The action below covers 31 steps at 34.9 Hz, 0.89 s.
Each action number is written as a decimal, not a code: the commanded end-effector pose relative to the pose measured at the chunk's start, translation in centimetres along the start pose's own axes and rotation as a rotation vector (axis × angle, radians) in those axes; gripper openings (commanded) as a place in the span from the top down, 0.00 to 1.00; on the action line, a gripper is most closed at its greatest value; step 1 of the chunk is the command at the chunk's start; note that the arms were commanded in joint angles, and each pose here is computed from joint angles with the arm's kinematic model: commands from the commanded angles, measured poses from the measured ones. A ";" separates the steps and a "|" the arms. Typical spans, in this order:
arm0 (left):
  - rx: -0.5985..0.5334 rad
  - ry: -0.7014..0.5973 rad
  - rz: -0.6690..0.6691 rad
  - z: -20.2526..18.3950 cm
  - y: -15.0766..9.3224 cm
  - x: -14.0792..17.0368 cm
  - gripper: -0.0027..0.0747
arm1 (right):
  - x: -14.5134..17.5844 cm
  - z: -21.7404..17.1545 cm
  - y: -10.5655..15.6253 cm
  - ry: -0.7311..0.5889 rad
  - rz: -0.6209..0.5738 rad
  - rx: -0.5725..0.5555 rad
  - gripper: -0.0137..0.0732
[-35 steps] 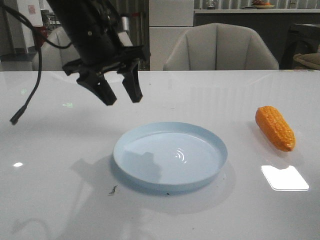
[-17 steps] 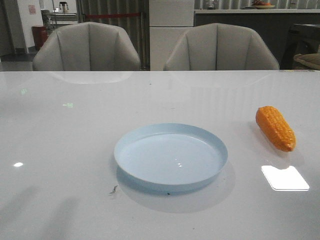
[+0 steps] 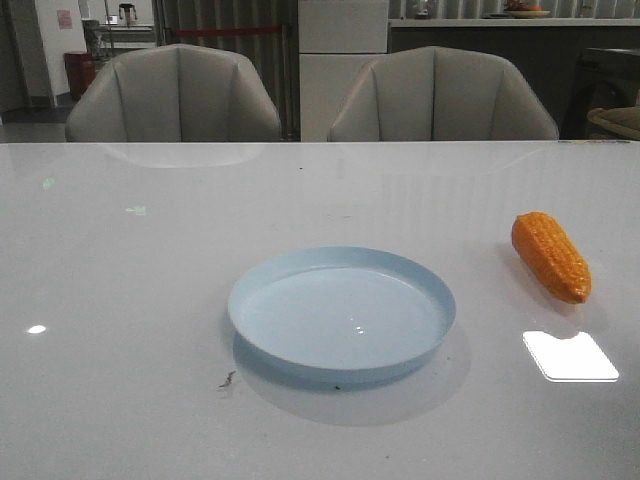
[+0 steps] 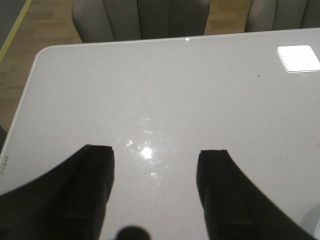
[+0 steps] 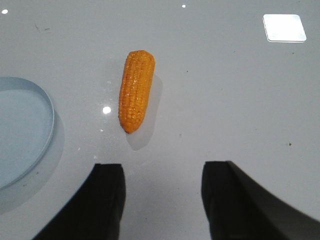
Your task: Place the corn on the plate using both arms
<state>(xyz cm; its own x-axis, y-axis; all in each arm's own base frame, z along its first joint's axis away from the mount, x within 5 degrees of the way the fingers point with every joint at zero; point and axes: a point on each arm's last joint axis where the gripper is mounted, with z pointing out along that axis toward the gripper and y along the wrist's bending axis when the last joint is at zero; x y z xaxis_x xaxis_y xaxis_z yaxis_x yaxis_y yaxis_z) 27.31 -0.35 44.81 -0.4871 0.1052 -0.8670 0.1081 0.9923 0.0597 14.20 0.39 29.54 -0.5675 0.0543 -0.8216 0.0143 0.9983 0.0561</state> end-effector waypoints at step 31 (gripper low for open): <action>-0.009 -0.242 -0.171 -5.0 -2.2 17.0 0.40 | -6.7 4.2 0.6 0.116 0.019 -0.002 0.32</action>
<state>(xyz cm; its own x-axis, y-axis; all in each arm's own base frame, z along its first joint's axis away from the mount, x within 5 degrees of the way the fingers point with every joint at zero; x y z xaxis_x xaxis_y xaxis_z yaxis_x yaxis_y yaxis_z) 14.23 -0.60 30.68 -0.3777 -0.0611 -0.9239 0.0451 0.9954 -0.0842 19.18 0.67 30.64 -0.7003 0.0694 -0.7105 0.0273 0.9971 0.0705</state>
